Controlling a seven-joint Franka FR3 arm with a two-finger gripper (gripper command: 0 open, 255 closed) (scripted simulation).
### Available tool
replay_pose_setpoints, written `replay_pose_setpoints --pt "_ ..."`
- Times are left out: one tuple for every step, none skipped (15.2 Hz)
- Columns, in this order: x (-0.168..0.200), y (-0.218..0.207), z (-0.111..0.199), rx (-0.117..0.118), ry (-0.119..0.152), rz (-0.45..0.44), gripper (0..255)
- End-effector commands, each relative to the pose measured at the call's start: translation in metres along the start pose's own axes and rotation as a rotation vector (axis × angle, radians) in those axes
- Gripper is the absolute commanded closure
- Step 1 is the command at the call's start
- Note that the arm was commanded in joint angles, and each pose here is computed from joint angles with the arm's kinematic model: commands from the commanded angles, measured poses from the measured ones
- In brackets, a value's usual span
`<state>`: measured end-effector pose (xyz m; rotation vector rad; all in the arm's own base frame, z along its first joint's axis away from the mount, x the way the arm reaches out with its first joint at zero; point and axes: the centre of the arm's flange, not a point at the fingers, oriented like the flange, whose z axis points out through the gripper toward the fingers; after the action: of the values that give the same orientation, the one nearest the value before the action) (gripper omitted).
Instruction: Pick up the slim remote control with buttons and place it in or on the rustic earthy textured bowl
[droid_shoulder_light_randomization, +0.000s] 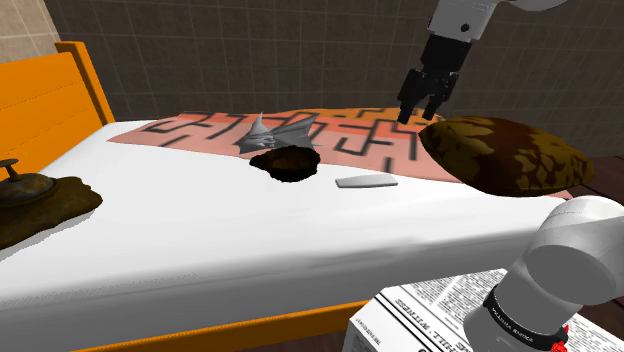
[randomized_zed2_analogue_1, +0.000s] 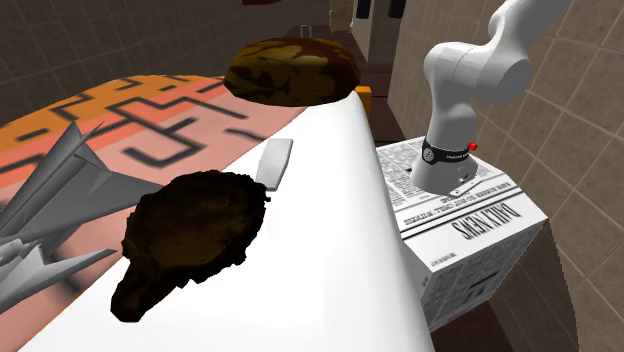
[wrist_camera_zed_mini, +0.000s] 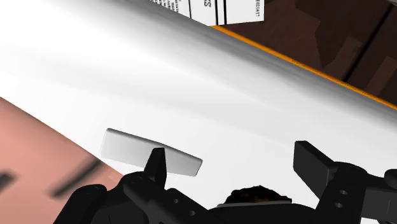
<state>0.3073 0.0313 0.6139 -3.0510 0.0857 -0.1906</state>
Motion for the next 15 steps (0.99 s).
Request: replay_pose_setpoints --pt "0.0 0.0 0.0 0.0 0.0 0.0 0" --pt "0.005 0.007 0.01 -0.001 -0.007 -0.047 0" --pt "0.01 0.014 0.021 -0.002 -0.013 -0.095 0" --pt "0.015 0.021 0.031 -0.002 -0.02 -0.142 0" --pt "0.02 0.027 0.042 -0.003 -0.027 -0.19 0" --pt "0.026 0.034 0.052 -0.004 -0.033 -0.237 0" --pt "0.032 0.04 0.062 -0.005 -0.04 -0.285 0" --pt "0.038 0.045 0.073 -0.005 -0.046 -0.332 0" --pt "0.044 0.051 0.084 -0.006 -0.053 -0.38 0" --pt "0.051 0.056 0.094 -0.007 -0.06 -0.427 0" --pt "0.058 0.061 0.105 -0.008 -0.066 -0.475 0" --pt "0.064 0.065 0.115 -0.008 -0.073 -0.522 0" --pt "0.071 0.069 0.126 -0.009 -0.08 -0.57 0" --pt "0.078 0.073 0.137 -0.01 -0.086 -0.617 0" --pt "0.086 0.077 0.148 -0.011 -0.093 -0.665 0"
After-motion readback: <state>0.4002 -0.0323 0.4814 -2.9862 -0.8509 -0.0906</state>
